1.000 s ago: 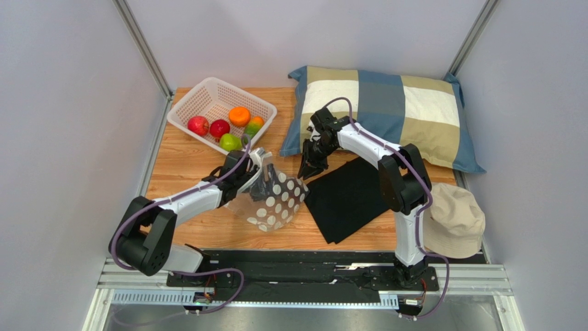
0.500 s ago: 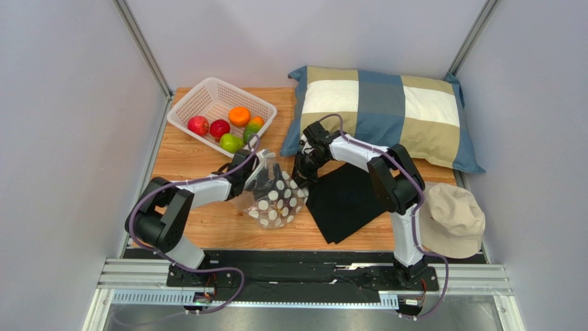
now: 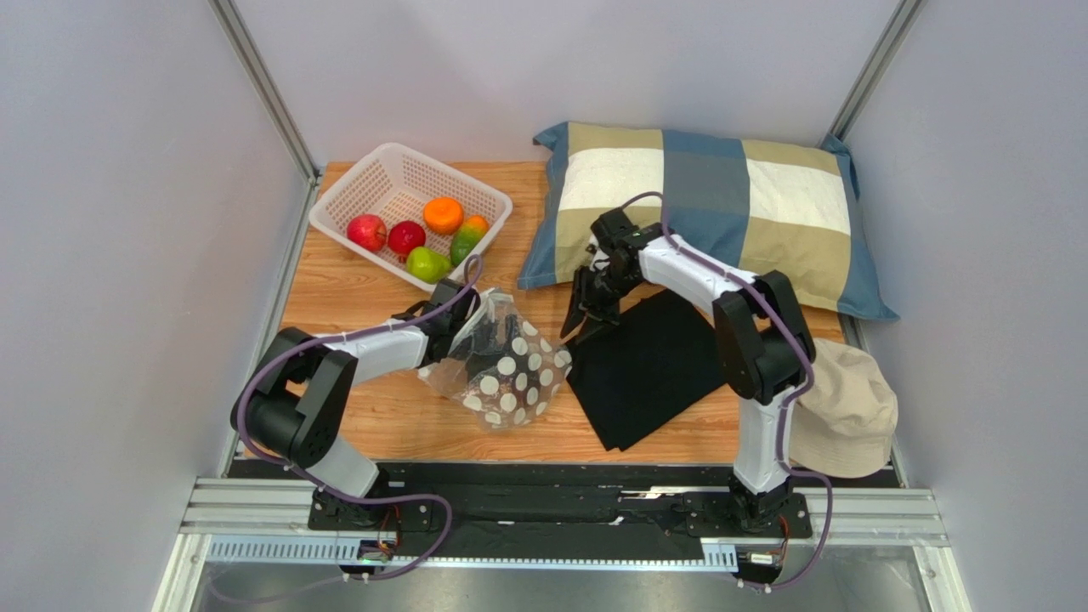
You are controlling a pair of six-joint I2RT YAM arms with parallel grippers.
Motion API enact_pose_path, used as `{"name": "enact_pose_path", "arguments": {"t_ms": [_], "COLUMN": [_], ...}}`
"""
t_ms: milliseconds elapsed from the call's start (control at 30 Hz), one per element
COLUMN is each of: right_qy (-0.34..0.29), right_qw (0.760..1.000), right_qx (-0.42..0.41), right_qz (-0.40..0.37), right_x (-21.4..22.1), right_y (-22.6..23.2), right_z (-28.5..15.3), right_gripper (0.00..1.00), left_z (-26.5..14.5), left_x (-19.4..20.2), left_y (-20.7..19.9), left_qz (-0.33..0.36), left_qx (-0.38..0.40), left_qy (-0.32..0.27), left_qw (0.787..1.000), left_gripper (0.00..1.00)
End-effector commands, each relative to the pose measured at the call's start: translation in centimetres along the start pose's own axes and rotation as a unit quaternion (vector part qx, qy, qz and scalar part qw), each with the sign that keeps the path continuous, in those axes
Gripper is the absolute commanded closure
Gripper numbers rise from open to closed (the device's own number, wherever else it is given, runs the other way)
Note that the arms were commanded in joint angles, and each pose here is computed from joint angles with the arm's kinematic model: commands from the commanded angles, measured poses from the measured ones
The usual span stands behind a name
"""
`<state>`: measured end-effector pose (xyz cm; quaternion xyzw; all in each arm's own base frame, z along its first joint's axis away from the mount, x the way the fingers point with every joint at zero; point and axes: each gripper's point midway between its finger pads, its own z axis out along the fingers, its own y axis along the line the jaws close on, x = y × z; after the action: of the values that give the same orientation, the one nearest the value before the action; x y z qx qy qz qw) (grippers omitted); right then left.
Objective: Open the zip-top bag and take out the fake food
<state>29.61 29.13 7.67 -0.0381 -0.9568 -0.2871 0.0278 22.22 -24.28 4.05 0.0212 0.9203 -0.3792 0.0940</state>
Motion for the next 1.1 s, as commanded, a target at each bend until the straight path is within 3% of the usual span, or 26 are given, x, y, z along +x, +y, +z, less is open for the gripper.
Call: {"name": "enact_pose_path", "arguments": {"t_ms": [0, 67, 200, 233, 367, 500, 667, 733, 833, 1000, 1067], "right_qy": [-0.028, -0.035, -0.038, -0.041, -0.038, -0.034, -0.038, -0.048, -0.063, -0.050, -0.039], "right_qw": [0.999, 0.999, 0.999, 0.999, 0.996, 0.988, 0.969, 0.964, 0.962, 0.974, 0.977], "right_qx": [0.028, 0.028, 0.008, 0.004, -0.046, -0.116, -0.229, -0.237, -0.228, -0.190, -0.185], "right_qz": [-0.010, -0.021, -0.031, -0.035, -0.072, -0.099, -0.089, -0.113, -0.134, -0.110, -0.101], "right_x": [0.8, 1.2, 2.3, 2.6, 3.9, 5.6, 6.3, 6.4, 6.4, 5.9, 5.8], "right_y": [-1.6, -1.4, -0.5, -0.3, 1.4, 3.4, 6.3, 7.2, 7.9, 6.6, 6.5], "right_z": [-3.9, -5.0, -6.2, -6.6, -7.3, -7.7, -7.7, -8.2, -8.8, -7.6, -7.1], "right_gripper": [0.60, 0.59, 0.50, 0.46, 0.27, 0.22, 0.18, 0.18, 0.18, 0.18, 0.19], "left_z": [-0.1, 0.0, -1.0, -1.5, -5.0, -9.4, -12.0, -12.8, -15.7, -22.1, -24.2], "left_x": [1.3, 1.0, -0.2, -0.1, -1.1, -2.2, -1.4, -0.4, -0.4, -1.1, -1.8], "left_y": [0.1, 0.0, -1.2, -1.4, -4.1, -7.4, -7.2, -6.9, -6.9, -7.8, -9.3], "left_qz": [-0.004, 0.002, 0.025, 0.023, 0.046, 0.043, -0.022, -0.048, -0.044, 0.015, 0.058], "left_qx": [0.006, 0.008, 0.007, 0.003, 0.005, 0.023, -0.005, -0.023, -0.060, -0.117, -0.105], "left_qy": [0.019, 0.014, 0.006, 0.009, -0.030, -0.096, -0.102, -0.094, -0.137, -0.224, -0.263], "left_qw": [1.000, 1.000, 1.000, 1.000, 0.998, 0.994, 0.995, 0.994, 0.988, 0.967, 0.957], "left_gripper": [0.21, 0.32, 0.92, 0.98, 1.00, 1.00, 1.00, 1.00, 1.00, 1.00, 1.00]}}
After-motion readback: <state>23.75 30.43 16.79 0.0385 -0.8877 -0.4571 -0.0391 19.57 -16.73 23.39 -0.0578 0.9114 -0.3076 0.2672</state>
